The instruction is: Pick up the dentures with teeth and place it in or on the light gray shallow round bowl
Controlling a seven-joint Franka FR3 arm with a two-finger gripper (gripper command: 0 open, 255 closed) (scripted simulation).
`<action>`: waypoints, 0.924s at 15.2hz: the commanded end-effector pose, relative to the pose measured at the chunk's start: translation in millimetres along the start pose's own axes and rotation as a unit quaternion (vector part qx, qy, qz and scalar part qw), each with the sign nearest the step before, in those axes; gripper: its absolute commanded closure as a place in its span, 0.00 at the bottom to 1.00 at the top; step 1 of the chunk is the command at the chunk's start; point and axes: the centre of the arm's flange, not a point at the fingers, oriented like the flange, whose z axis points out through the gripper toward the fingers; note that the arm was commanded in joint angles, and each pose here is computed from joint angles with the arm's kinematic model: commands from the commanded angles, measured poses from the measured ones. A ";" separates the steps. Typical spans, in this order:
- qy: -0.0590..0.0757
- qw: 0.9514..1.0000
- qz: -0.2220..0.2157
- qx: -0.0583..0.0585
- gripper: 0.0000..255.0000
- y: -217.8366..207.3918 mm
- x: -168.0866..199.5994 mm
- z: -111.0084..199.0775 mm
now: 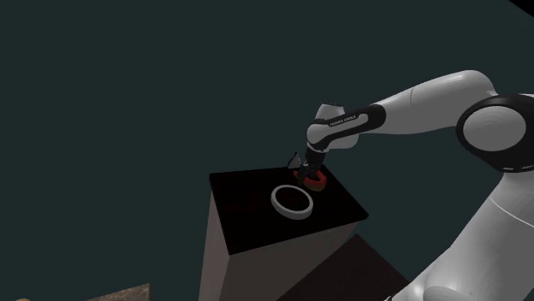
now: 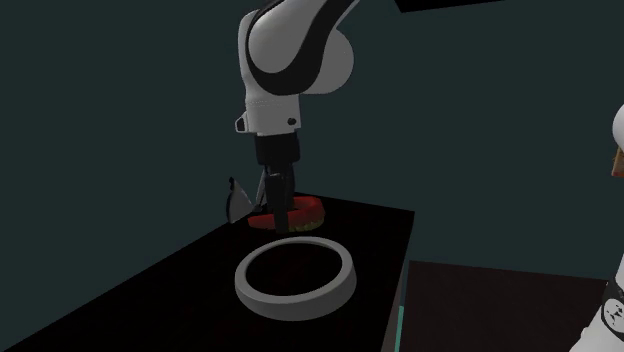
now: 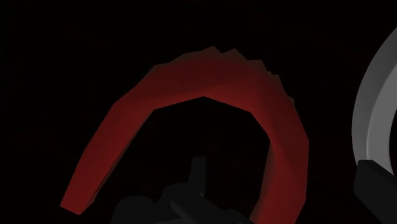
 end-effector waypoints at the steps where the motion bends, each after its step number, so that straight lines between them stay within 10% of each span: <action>1: 0.000 1.000 0.000 0.000 0.00 0.2 0.1 0.7; 5: 0.000 1.000 0.000 0.000 0.00 0.2 0.1 0.6; 6: 0.000 1.000 0.000 0.000 1.00 0.2 0.1 0.6; 14: 0.000 1.000 0.000 0.000 1.00 0.3 0.1 0.4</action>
